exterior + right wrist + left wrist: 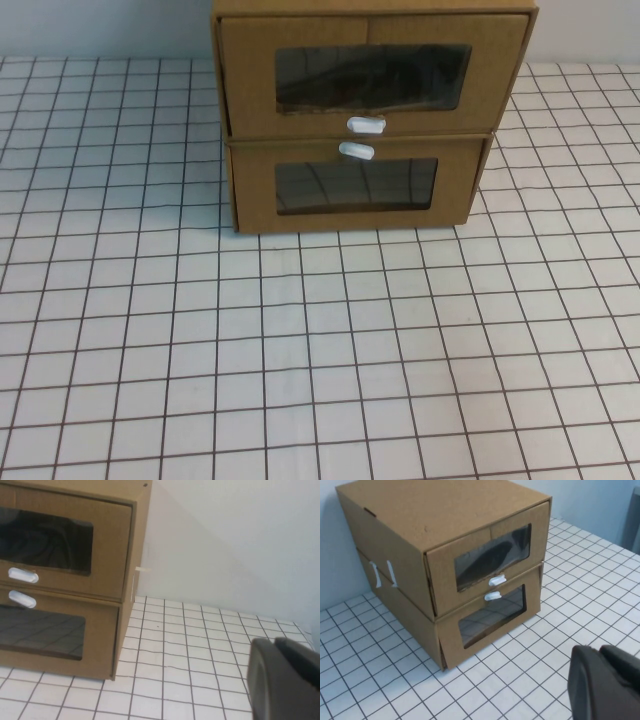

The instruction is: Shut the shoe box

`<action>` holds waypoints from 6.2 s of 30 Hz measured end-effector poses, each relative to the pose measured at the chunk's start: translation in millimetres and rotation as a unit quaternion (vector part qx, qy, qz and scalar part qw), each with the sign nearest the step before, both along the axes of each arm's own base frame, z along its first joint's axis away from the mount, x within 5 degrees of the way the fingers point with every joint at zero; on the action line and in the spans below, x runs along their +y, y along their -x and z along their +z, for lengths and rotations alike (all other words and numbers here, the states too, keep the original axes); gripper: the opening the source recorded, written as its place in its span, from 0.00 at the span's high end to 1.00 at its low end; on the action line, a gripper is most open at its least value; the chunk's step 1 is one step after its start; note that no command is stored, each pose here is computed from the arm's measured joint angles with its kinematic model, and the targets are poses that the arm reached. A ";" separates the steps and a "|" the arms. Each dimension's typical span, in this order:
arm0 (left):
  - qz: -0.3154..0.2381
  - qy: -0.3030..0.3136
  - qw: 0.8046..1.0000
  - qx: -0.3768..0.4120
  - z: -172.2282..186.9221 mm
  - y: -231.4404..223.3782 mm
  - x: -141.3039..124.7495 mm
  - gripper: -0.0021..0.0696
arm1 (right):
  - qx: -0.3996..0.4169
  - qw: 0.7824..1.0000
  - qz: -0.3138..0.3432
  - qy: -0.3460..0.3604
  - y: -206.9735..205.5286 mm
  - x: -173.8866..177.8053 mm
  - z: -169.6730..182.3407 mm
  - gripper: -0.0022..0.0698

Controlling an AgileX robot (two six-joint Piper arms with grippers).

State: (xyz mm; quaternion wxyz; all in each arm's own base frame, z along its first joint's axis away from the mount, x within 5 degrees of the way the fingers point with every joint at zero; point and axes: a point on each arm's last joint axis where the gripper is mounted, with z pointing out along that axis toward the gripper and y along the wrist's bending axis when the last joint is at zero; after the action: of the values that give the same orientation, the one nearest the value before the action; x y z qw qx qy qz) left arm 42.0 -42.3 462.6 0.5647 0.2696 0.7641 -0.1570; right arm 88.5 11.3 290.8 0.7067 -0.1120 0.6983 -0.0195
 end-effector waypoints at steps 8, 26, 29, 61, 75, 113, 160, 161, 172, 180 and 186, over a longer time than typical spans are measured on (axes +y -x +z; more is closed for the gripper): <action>0.049 0.058 0.991 -0.106 -90.6 44.8 18.7 0.98 | 0.001 1.000 -0.002 0.000 -0.1 -0.3 -0.6 0.99; 0.128 0.024 0.973 -0.191 -149.3 19.2 28.6 0.98 | 0.001 1.000 -0.002 0.001 -0.1 -0.4 -0.6 0.99; 0.130 0.027 0.972 -0.196 -148.1 19.2 28.9 0.98 | 0.001 1.000 -0.002 0.001 -0.1 -0.4 -0.6 0.99; 0.161 -0.002 0.969 -0.185 -237.5 -14.7 27.1 0.98 | 0.000 1.000 0.002 0.002 0.0 0.3 -0.5 0.99; 0.184 -0.026 0.983 -0.018 -291.6 -9.6 31.6 0.98 | 0.000 1.000 0.002 0.002 0.0 0.3 -0.5 0.99; 0.186 -0.031 0.982 -0.019 -291.8 -9.5 32.3 0.98 | -0.036 0.999 0.016 -0.012 11.7 -1.9 5.8 0.99; 0.186 -0.031 0.982 -0.019 -291.9 -9.5 32.4 0.98 | 0.100 0.989 -0.047 -0.093 37.5 -10.4 -87.3 0.99; 0.186 -0.031 0.982 -0.019 -291.9 -9.5 32.4 0.98 | 0.106 0.989 -0.047 -0.094 36.4 -10.1 -93.9 0.99; 0.186 -0.031 0.982 -0.019 -291.9 -9.4 32.4 0.98 | 0.145 0.983 -0.046 -0.099 35.1 -8.7 -116.8 0.99; 0.186 -0.030 0.982 -0.019 -291.9 -9.4 32.4 0.98 | 0.146 0.984 -0.044 -0.093 35.1 -8.6 -117.0 0.99; 0.186 -0.030 0.982 -0.019 -291.9 -9.4 32.4 0.98 | 0.146 0.983 -0.043 -0.099 35.2 -8.2 -117.0 0.99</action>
State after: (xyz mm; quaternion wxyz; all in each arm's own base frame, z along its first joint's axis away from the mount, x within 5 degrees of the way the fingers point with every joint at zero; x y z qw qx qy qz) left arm 51.4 -10.0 170.7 0.5901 0.1425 0.7944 -0.0208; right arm 53.4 3.1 173.7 0.6029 -0.0130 0.7969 0.0357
